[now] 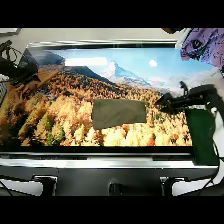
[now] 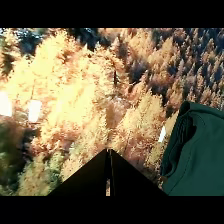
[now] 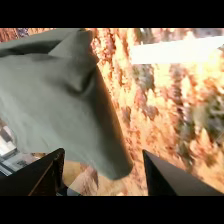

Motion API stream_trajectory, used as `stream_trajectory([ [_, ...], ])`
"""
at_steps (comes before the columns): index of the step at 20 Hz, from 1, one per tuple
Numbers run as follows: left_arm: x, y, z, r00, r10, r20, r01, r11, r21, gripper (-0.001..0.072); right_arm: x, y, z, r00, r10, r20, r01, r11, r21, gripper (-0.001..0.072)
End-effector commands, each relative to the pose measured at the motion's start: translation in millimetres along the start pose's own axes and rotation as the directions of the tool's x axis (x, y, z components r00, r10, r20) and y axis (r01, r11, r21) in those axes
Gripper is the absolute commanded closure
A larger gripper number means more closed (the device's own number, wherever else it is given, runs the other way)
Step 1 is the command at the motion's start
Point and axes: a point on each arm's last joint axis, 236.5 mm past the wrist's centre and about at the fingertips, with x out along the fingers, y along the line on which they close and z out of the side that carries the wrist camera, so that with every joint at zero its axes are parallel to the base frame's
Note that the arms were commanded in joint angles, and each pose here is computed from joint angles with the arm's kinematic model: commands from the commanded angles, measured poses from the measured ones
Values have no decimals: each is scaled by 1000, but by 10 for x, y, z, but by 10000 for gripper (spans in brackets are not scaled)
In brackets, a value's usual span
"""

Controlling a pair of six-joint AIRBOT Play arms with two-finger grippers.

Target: Fold the clothes and pants, and hang the long-sleeved shirts on hangers.

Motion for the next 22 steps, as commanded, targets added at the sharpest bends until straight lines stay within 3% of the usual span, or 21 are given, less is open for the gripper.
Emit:
stream_trajectory([
  [1, 6, -3, 2, 1000, 0, 0, 0, 1000, 2, 689, 546, -18, -103, 999, 33, -43, -34, 999, -12, 170],
  [4, 58, 2, -7, 1000, 1, -12, -1, 1000, 0, 689, 906, 39, -146, 998, 2, -58, -4, 999, -34, 227],
  [5, 86, 7, -9, 1000, 2, -17, -2, 1000, -1, 689, 980, 71, -149, 999, -5, -54, 2, 999, -44, 292],
  [7, 141, 21, -15, 1000, 4, -29, -4, 1000, -3, 689, 1035, 167, -123, 999, -1, -37, -1, 998, -60, 545],
  [8, 166, 29, -16, 999, 5, -34, -5, 1000, -5, 689, 996, 243, -89, 1000, 13, -28, -14, 998, -63, 637],
  [9, 182, 34, -18, 999, 5, -37, -5, 1000, -6, 689, 909, 319, -13, 1000, 19, -6, -19, 997, -70, 685],
  [16, 170, 25, -28, 999, 5, -39, -5, 1000, -3, 689, -476, 809, 1045, 941, 39, 337, -18, 998, -67, 687],
  [22, 182, -30, -54, 999, 3, -46, -2, 1000, 8, 689, -1809, 441, 1540, 812, -77, 579, 36, 996, 82, 687],
])
